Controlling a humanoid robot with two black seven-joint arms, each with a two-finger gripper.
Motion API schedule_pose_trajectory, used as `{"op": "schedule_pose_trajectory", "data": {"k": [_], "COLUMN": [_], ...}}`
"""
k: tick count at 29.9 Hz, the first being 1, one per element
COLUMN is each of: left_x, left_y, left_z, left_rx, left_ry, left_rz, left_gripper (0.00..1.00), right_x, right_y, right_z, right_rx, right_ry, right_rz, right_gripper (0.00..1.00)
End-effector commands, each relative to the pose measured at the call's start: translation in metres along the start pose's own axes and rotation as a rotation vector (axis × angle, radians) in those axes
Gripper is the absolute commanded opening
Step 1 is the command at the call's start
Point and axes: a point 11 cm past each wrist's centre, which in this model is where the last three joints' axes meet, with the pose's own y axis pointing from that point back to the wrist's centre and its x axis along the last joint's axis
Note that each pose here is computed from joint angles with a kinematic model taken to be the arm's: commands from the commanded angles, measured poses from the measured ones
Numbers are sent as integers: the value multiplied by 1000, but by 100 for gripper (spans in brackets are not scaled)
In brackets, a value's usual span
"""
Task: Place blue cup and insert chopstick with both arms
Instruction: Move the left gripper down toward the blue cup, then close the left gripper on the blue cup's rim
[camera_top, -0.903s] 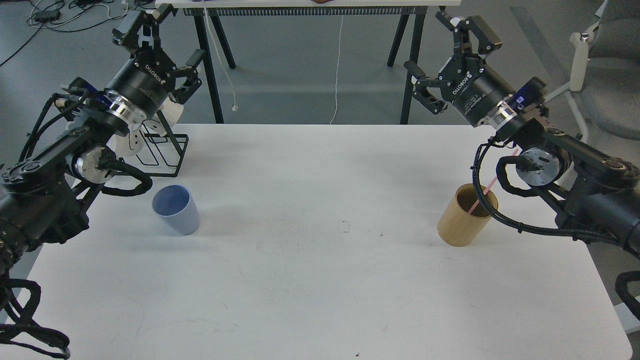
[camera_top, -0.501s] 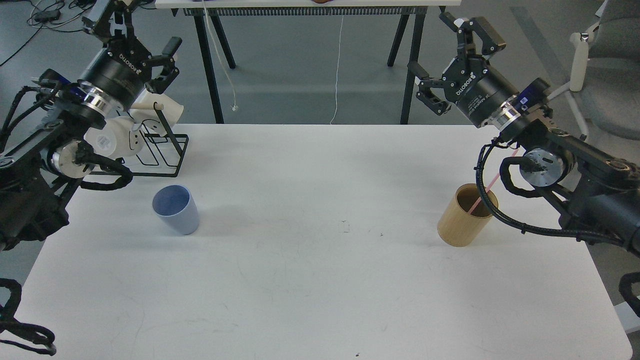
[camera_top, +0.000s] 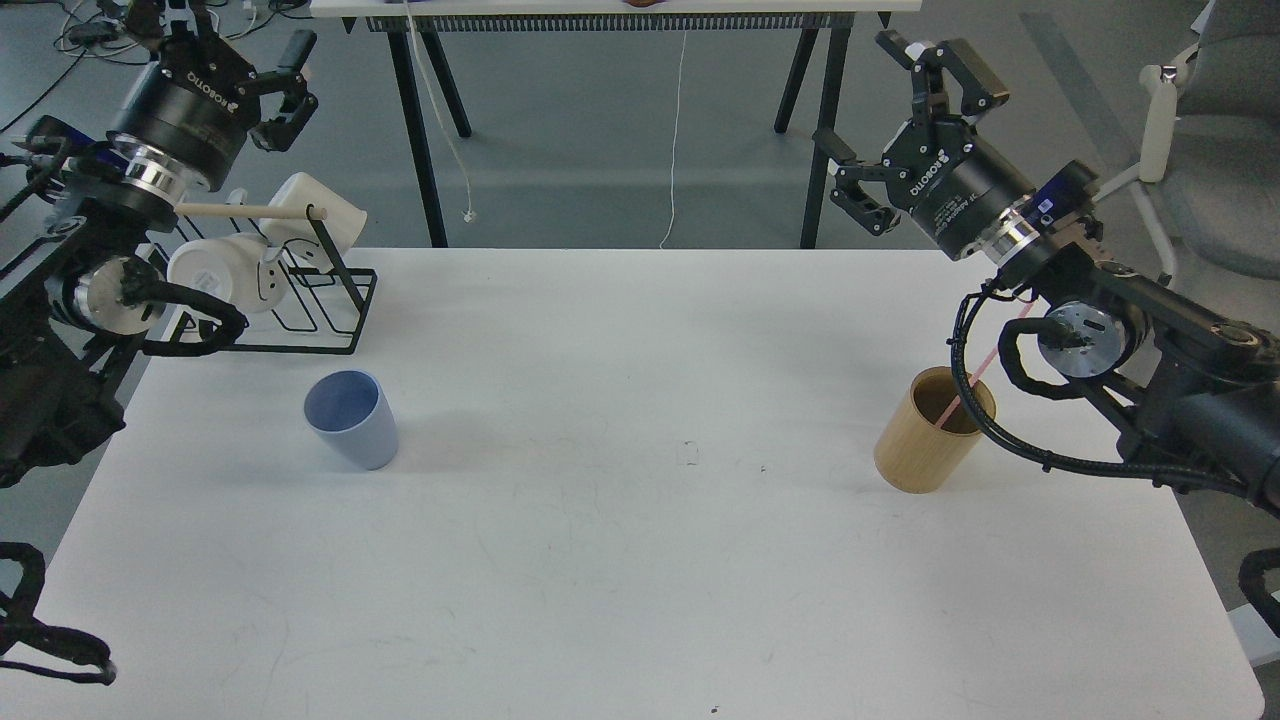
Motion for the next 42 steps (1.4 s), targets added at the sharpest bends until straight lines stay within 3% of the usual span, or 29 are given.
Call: {"op": "schedule_pose_trajectory", "data": {"k": [1,7,13,21,28,42], "left_x": [-21,-46,-23,25,49,47], "left_y": [-1,15,47,119,147,152], "left_z": [31,39,28,-10,-29,-79], "left_rx": [11,295,614,1036,1169,1214], "left_ry": [-107,-540,-967,-1357,-1390,-1333], "left_rz": [-138,-433,-626,-912,-958,-997], "left_gripper": [100,100,100,99,99,99], "right_x": [1,9,16,21,21,23], "right_y": [1,6,10,13,13,15], "right_z": [0,-7,-17,-22,-24,-25], "right_rx": [-2,0,17,21,29,27], "right_ry": [1,19,31,42,39,43], "right_rz": [1,17,34,45,47,51], "right_gripper": [99,99,99,99,99,99]}}
